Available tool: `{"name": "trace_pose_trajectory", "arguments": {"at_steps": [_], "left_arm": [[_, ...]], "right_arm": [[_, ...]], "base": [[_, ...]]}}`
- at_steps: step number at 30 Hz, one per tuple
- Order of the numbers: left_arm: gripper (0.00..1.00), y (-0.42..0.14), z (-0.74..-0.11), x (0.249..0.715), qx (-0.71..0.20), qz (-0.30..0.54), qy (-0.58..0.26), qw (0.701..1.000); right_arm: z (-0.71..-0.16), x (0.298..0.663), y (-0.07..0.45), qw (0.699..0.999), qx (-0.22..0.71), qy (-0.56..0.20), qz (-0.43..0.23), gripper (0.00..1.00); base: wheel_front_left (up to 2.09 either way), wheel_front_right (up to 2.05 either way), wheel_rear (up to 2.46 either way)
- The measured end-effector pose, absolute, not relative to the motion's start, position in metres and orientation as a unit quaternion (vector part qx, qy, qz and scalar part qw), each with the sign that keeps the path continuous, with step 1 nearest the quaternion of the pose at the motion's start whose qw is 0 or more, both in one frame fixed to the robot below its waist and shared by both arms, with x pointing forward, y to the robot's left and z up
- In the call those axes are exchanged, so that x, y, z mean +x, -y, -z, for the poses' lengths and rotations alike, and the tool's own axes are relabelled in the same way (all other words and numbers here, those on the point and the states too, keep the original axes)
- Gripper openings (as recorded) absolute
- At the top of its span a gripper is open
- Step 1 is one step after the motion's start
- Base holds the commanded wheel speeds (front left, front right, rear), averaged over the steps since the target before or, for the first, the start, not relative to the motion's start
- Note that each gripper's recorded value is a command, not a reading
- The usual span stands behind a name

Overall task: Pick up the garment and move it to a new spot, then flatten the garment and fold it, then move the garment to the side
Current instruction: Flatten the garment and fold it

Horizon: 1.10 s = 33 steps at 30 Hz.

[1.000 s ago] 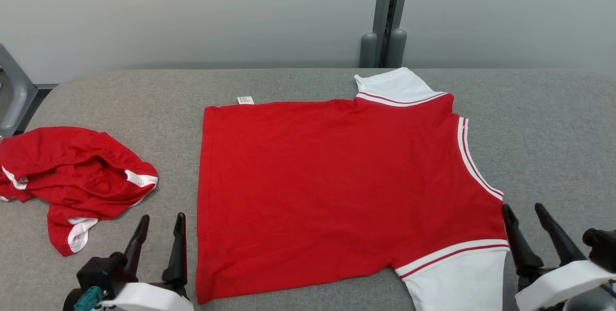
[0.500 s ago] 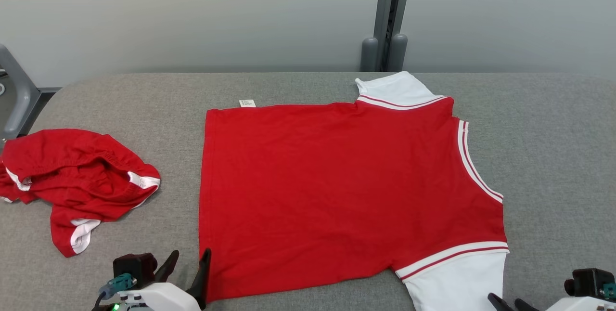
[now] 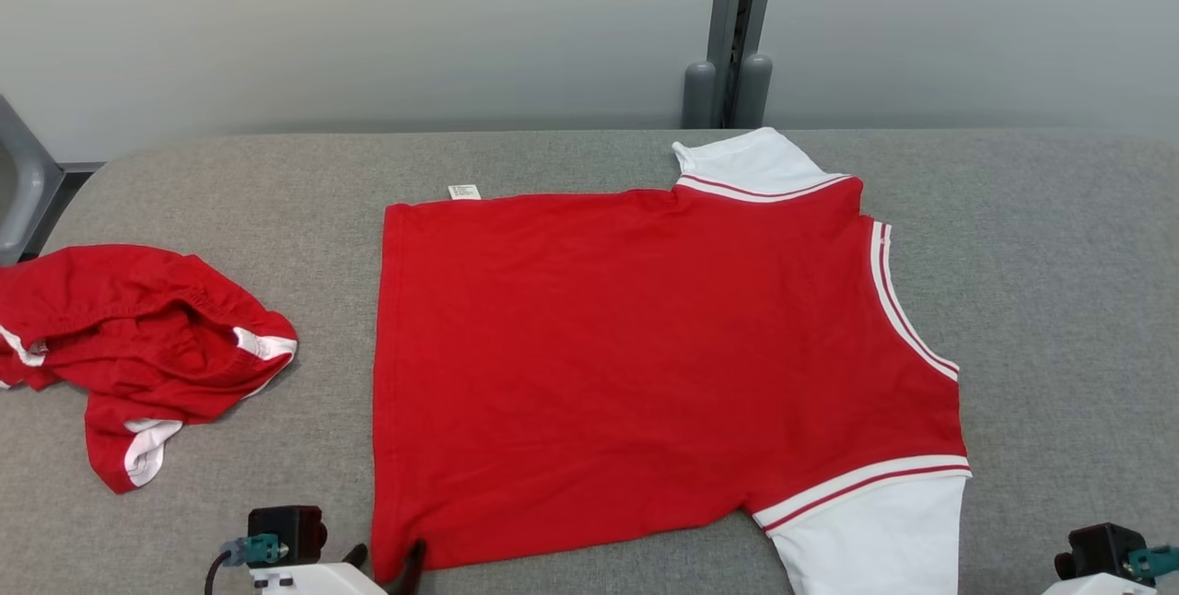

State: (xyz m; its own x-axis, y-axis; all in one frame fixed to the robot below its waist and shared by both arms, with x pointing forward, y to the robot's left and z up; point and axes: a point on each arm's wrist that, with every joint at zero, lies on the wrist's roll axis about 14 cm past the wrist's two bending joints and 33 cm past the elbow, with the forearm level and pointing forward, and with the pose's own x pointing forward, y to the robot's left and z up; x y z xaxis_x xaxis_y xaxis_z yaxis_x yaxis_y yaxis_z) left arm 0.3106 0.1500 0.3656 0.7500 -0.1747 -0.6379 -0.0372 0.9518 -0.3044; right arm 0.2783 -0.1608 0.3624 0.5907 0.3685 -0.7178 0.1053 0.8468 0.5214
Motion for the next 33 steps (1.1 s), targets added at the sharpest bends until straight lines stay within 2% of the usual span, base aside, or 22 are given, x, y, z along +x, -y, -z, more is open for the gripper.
{"name": "trace_pose_trajectory", "arguments": {"at_steps": [9, 10, 11, 12, 13, 14, 15, 16, 25, 33], "left_arm": [[1.0, -0.147, -0.36, 0.307, -0.152, 0.038, -0.379, 0.912], [0.85, -0.147, -0.36, 0.307, -0.153, 0.038, -0.379, 0.912], [0.52, -0.147, -0.36, 0.307, -0.154, 0.038, -0.379, 0.912], [0.4, -0.147, -0.359, 0.307, -0.155, 0.038, -0.381, 0.911], [0.18, -0.147, -0.358, 0.306, -0.153, 0.039, -0.384, 0.91], [0.0, -0.147, -0.358, 0.306, -0.153, 0.04, -0.385, 0.909], [0.0, -0.147, -0.358, 0.306, -0.153, 0.04, -0.384, 0.91], [0.0, -0.147, -0.358, 0.306, -0.153, 0.042, -0.384, 0.909], [0.0, -0.152, -0.366, 0.311, -0.152, 0.04, -0.365, 0.918], [0.0, -0.16, -0.378, 0.317, -0.145, 0.037, -0.341, 0.928]], "right_arm": [[-0.358, 0.275, 0.153, 0.838, 0.262, -0.471, -0.081, 1.0], [-0.357, 0.275, 0.153, 0.838, 0.262, -0.472, -0.082, 1.0], [-0.357, 0.275, 0.152, 0.837, 0.262, -0.473, -0.083, 0.99], [-0.358, 0.276, 0.151, 0.837, 0.262, -0.473, -0.084, 0.63], [-0.358, 0.276, 0.15, 0.837, 0.262, -0.473, -0.084, 0.43], [-0.358, 0.276, 0.15, 0.837, 0.262, -0.473, -0.085, 0.27], [-0.358, 0.276, 0.148, 0.837, 0.261, -0.473, -0.086, 0.08], [-0.358, 0.275, 0.147, 0.836, 0.261, -0.474, -0.088, 0.0], [-0.377, 0.287, 0.14, 0.851, 0.276, -0.434, -0.108, 0.0], [-0.398, 0.294, 0.16, 0.87, 0.282, -0.391, -0.101, 0.0]], "base": [[0.0, 0.0, 0.0], [0.0, 0.0, 0.0], [0.0, 0.0, 0.0], [0.0, 0.0, 0.0], [0.0, 0.0, 0.0], [0.0, 0.0, 0.0], [0.0, 0.0, 0.0], [0.0, 0.0, 0.0], [0.0, 0.0, 0.0], [0.0, 0.0, 0.0]]}}
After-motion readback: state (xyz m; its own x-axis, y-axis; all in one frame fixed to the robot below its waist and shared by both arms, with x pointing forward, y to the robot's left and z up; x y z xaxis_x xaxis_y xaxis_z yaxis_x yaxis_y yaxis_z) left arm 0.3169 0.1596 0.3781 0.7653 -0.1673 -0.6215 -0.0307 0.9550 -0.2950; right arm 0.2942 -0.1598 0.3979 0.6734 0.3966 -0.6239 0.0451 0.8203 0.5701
